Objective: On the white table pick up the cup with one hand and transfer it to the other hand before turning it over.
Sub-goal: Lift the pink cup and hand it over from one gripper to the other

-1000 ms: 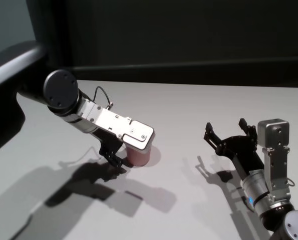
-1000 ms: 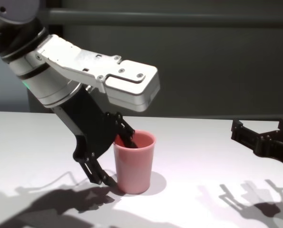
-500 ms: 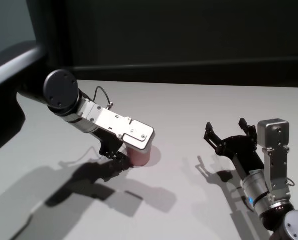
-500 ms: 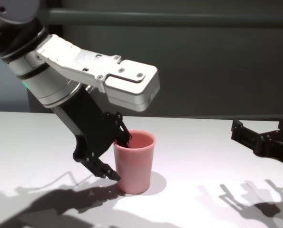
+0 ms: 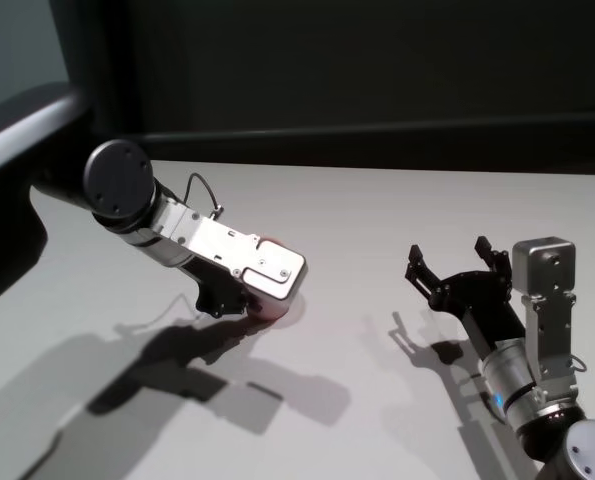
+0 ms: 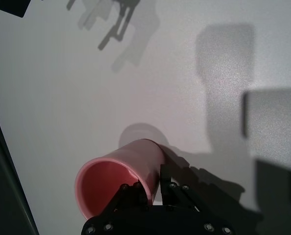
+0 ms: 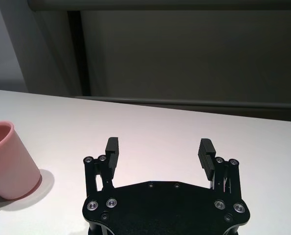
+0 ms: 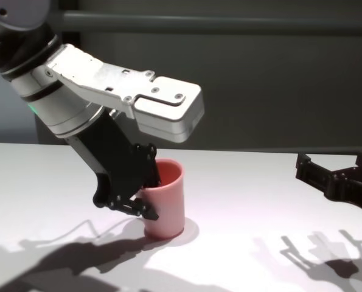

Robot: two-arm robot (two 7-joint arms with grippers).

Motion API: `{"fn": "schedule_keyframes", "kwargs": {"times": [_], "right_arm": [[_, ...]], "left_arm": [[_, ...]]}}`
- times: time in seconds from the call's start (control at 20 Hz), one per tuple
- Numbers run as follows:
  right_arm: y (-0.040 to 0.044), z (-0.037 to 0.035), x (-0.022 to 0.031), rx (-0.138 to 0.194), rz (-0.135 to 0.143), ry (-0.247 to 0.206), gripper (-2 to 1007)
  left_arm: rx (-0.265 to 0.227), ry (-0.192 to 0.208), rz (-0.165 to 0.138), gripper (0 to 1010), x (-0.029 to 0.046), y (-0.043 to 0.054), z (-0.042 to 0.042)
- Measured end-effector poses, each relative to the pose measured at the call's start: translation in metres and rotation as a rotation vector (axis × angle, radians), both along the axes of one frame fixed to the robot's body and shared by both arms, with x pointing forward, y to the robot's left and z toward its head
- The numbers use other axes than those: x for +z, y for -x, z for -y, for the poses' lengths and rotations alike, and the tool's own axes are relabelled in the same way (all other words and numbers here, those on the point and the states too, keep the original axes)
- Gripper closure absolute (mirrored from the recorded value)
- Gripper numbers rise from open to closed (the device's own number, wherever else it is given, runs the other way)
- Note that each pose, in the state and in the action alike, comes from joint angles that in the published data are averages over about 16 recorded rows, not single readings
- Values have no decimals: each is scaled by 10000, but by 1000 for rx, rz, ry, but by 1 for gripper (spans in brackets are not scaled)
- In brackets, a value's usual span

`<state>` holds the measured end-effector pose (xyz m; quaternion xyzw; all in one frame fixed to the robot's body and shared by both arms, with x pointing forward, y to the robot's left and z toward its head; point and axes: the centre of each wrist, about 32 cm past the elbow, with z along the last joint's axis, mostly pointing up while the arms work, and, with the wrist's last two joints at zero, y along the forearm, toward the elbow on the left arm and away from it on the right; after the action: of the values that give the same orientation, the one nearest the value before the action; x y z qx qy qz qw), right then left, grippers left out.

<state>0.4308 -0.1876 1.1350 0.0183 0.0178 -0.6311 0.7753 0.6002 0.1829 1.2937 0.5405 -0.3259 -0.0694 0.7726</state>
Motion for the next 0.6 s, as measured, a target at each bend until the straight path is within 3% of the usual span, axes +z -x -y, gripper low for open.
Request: {"fn": "schedule_keyframes", "kwargs": {"times": [0.3, 0.6], "right_arm": [[0, 0, 0, 0, 0, 0, 5], [0, 0, 0, 0, 0, 0, 5]], "left_arm": [[1, 2, 0, 917, 0, 1, -5], [3, 17, 1, 962, 4, 2, -35]]}}
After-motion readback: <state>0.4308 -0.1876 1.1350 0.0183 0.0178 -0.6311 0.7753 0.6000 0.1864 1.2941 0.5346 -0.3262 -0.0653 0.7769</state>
